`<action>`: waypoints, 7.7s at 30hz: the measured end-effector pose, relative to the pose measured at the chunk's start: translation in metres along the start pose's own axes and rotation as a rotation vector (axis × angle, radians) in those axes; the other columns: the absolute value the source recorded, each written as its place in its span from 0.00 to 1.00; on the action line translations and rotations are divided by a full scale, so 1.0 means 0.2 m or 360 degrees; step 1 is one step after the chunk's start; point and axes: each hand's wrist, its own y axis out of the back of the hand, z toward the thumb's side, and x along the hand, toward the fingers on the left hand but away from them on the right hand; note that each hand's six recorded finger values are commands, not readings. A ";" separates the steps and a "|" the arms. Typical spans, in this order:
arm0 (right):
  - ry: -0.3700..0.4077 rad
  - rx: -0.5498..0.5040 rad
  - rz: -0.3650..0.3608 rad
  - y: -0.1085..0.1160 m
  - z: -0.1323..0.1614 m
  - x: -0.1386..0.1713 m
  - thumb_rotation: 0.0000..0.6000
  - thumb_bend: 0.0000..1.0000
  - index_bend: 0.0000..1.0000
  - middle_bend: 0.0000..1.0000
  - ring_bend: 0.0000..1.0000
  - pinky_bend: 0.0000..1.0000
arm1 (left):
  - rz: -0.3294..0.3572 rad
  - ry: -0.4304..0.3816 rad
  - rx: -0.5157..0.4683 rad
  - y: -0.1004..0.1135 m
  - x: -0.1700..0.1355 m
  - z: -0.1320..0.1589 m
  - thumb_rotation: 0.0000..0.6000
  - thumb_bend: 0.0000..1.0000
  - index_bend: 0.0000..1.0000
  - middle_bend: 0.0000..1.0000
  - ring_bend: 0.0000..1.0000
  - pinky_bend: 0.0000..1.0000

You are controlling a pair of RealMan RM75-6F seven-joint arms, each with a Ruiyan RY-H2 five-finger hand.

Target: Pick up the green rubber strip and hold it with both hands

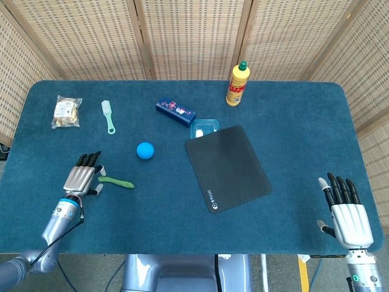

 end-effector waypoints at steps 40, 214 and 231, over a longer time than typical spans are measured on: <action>-0.0015 -0.0036 0.0016 0.00 -0.03 -0.02 1.00 0.00 0.01 0.00 0.00 0.00 | 0.0001 0.0085 0.0009 -0.04 0.08 0.01 1.00 0.38 0.57 0.00 0.00 0.00; 0.0886 -0.0733 0.0055 0.15 1.09 -0.86 1.00 0.56 0.80 0.18 0.00 0.00 | -0.0562 -0.0670 -0.2027 0.32 0.15 1.37 1.00 0.44 0.76 0.00 0.00 0.00; 0.0777 -0.0810 -0.0001 0.19 1.01 -0.89 1.00 0.56 0.82 0.18 0.00 0.00 | -0.0457 -0.0567 -0.2007 0.36 0.21 1.19 1.00 0.46 0.76 0.00 0.00 0.00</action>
